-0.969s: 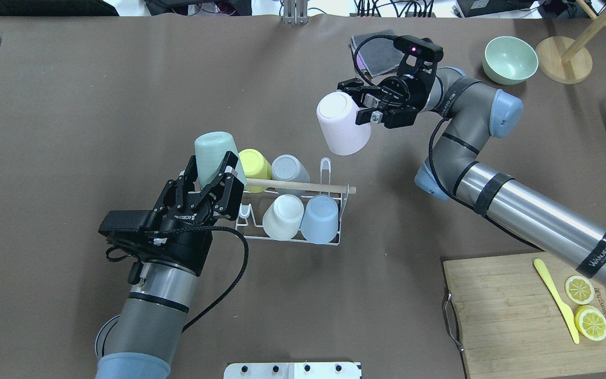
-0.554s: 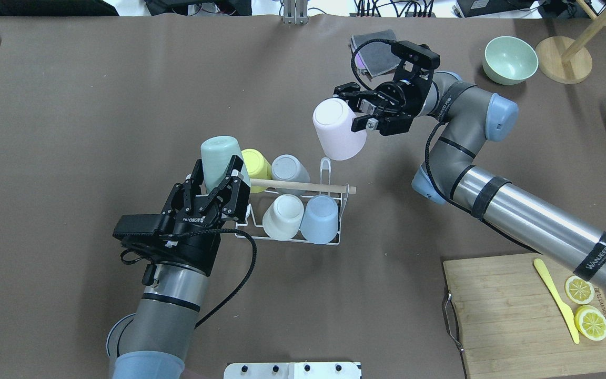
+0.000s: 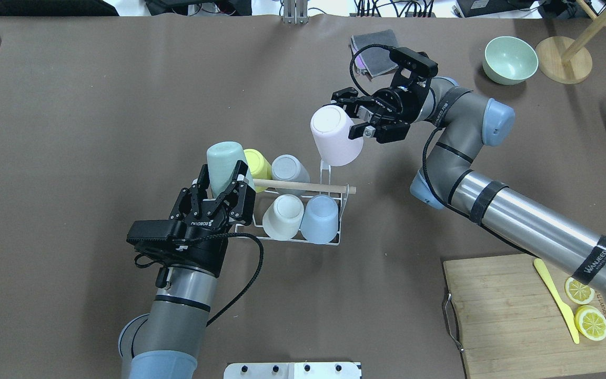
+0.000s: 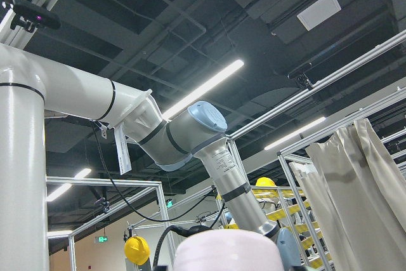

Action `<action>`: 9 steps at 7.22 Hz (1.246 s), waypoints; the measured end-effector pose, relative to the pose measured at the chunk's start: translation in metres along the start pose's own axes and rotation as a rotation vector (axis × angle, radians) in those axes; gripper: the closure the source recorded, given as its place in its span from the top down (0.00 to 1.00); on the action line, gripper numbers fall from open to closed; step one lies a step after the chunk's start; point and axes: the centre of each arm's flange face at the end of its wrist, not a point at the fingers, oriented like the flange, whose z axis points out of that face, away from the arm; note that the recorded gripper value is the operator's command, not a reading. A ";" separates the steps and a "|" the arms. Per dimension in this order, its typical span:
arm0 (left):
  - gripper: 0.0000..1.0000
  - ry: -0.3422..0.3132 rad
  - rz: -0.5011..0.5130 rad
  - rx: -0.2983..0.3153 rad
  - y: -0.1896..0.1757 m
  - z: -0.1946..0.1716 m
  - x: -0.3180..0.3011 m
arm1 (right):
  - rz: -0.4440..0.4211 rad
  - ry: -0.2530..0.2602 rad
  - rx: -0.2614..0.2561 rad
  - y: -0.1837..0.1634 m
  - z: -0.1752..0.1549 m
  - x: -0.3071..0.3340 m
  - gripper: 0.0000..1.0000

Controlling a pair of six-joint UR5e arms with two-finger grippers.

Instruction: Place cup on cup holder

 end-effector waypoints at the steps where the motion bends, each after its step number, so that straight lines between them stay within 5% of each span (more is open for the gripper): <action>1: 0.43 0.000 0.000 -0.002 0.001 -0.001 0.000 | 0.001 0.001 0.000 0.002 -0.001 -0.001 0.25; 9: 0.43 -0.019 0.026 -0.004 0.031 -0.027 -0.001 | 0.002 0.003 0.002 0.003 -0.002 -0.002 0.25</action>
